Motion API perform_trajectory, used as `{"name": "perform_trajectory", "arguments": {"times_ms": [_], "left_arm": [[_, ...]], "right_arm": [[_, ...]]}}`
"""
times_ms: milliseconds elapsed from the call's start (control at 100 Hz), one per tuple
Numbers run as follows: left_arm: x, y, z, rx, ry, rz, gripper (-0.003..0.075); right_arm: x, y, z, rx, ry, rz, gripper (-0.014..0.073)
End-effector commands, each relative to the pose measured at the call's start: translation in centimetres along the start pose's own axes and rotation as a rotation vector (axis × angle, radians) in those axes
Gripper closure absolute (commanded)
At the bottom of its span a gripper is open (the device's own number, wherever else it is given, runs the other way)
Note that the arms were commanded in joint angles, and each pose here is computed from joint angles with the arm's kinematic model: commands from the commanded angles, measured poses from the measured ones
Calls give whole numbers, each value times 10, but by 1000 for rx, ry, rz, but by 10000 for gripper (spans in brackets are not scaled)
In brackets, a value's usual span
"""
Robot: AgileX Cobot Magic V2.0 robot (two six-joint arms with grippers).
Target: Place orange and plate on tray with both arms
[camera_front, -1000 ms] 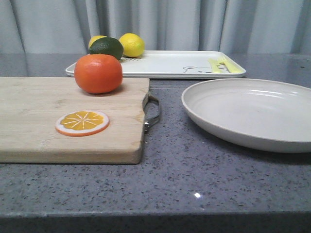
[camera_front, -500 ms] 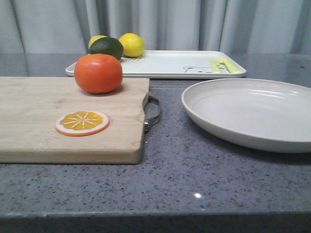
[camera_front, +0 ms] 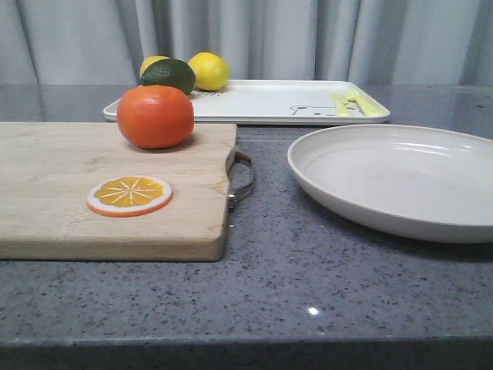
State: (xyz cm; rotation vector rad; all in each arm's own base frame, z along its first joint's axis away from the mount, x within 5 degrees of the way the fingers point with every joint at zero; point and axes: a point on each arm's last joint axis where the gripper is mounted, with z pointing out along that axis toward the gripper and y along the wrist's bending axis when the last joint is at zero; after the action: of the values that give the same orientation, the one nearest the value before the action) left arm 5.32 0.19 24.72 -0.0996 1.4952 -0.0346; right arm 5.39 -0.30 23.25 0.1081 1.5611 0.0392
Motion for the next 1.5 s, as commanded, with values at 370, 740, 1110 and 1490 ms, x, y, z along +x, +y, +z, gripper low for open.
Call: {"name": "perform_trajectory", "arguments": {"times_ms": [370,740,1110,1490], "left_arm": [[-63,-3,30,-11,-81,-21,741],[-73,-4,60,-20,0,-21,741],[-71,-3,67,-26,0,-21,741],[-74,-3,78,-27,11,-15,441]], "right_arm": [[-64,6,33,18,120,22,659],[-86,9,84,24,218,-4,661],[-83,9,97,21,229,10,662],[-82,9,96,21,234,10,662]]}}
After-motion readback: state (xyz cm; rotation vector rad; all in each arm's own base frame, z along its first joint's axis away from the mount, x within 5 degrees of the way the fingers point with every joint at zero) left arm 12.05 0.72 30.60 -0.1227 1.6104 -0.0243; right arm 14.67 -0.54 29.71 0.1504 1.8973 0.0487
